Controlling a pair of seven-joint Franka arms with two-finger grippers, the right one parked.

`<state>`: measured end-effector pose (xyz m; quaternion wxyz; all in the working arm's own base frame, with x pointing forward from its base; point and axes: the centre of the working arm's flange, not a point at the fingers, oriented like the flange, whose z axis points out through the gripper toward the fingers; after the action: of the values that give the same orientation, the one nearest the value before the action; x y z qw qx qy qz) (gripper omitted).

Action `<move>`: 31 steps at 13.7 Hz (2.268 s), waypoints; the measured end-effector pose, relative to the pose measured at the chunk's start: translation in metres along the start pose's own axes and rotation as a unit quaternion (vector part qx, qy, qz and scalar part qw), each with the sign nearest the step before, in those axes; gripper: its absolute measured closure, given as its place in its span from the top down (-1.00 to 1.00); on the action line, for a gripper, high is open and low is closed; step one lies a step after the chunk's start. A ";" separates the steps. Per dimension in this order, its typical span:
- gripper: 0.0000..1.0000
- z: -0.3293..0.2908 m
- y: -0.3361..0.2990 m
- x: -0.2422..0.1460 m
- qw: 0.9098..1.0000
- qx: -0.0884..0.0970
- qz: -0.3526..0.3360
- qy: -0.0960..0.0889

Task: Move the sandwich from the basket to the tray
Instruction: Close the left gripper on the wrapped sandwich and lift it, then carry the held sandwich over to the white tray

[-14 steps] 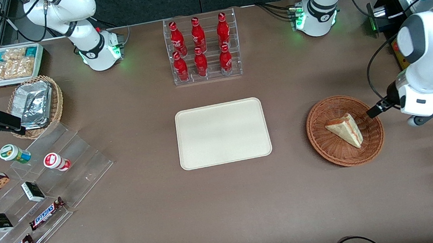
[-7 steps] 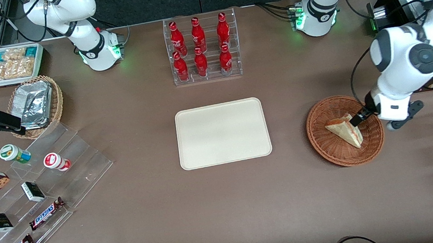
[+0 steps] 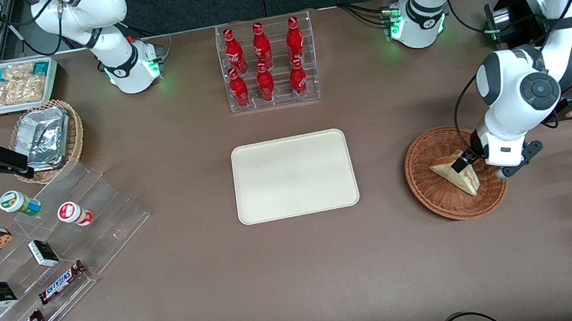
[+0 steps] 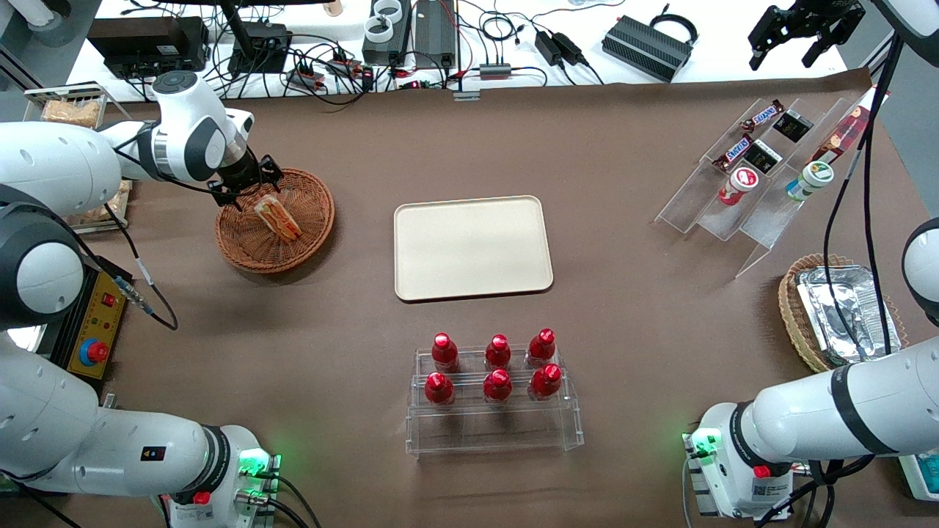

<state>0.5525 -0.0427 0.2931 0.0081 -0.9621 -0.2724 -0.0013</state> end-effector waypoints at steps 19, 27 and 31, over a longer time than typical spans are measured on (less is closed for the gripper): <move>-0.56 -0.013 0.038 -0.009 0.998 0.039 0.013 -0.040; -0.69 -0.103 0.179 -0.125 0.989 0.059 0.137 -0.025; -0.69 -0.088 0.246 -0.194 0.981 0.056 0.183 -0.024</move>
<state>0.5160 -0.3556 0.3760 0.0551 -0.9935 -0.0914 0.0388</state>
